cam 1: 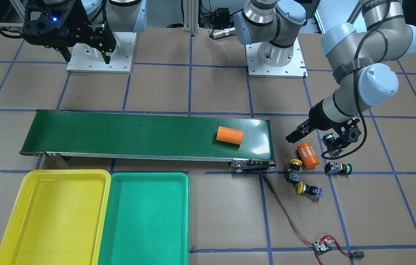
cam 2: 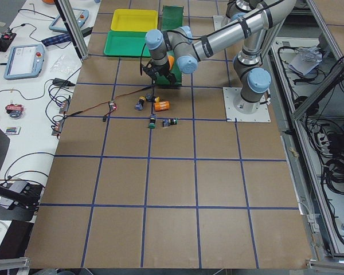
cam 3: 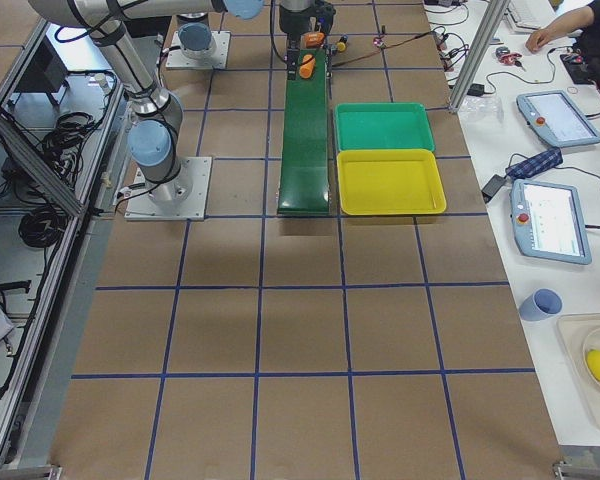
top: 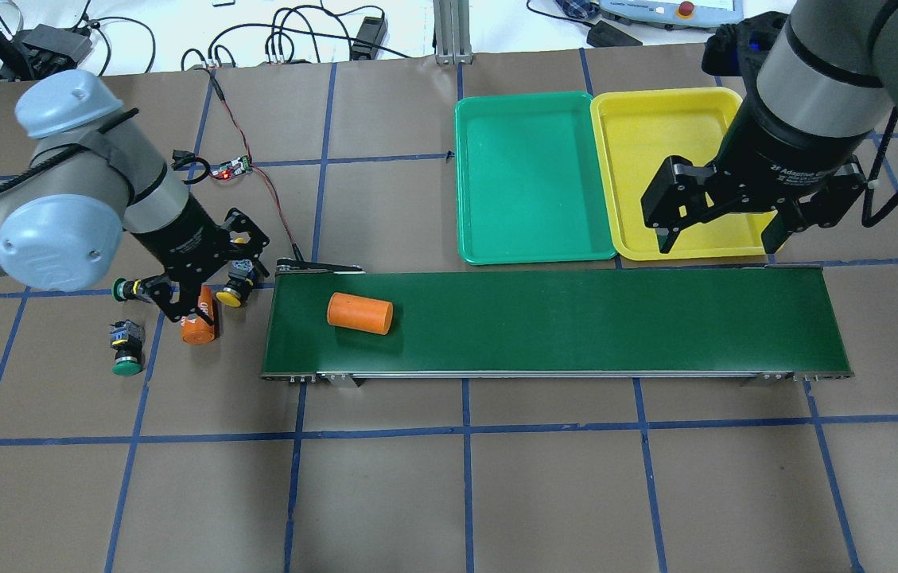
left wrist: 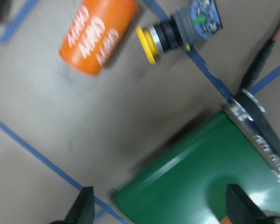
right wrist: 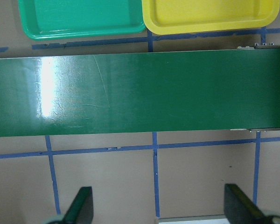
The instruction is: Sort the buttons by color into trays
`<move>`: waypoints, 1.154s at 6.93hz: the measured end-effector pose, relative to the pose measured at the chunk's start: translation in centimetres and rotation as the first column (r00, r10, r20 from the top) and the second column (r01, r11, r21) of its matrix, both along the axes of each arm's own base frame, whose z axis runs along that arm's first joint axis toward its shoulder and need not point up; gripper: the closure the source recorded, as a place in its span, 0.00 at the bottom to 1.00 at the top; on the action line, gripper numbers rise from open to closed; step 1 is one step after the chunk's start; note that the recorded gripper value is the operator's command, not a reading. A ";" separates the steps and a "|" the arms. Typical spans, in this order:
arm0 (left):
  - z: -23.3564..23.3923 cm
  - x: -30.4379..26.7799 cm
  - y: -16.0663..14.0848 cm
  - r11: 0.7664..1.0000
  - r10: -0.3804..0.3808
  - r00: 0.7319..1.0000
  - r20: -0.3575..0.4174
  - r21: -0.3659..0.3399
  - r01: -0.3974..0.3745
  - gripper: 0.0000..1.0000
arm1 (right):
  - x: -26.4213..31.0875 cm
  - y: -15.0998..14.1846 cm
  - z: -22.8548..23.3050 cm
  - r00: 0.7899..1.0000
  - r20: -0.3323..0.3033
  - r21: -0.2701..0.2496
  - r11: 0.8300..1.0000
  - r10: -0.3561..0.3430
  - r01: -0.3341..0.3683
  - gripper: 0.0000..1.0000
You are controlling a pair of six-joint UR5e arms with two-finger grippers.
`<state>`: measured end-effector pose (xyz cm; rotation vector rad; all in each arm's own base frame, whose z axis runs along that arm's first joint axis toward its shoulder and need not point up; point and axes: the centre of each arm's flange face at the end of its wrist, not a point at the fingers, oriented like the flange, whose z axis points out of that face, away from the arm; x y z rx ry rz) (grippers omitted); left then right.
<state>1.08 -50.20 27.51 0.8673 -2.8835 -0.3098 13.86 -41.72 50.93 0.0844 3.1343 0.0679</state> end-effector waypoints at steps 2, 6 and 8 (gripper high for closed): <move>-3.0 3.8 -1.0 0.970 -0.236 0.972 0.003 -0.056 0.235 0.00 | 0.0 0.0 -0.1 1.000 -0.001 0.002 1.000 0.000 0.000 0.00; -7.2 5.3 -2.1 0.893 -0.446 0.891 0.085 -0.027 0.450 0.00 | 0.0 0.0 0.0 1.000 0.003 0.001 1.000 -0.001 0.001 0.00; -7.5 4.3 -2.5 0.885 -0.455 0.885 0.101 -0.055 0.462 0.00 | 0.0 0.0 0.0 1.000 0.002 0.002 1.000 -0.001 0.001 0.00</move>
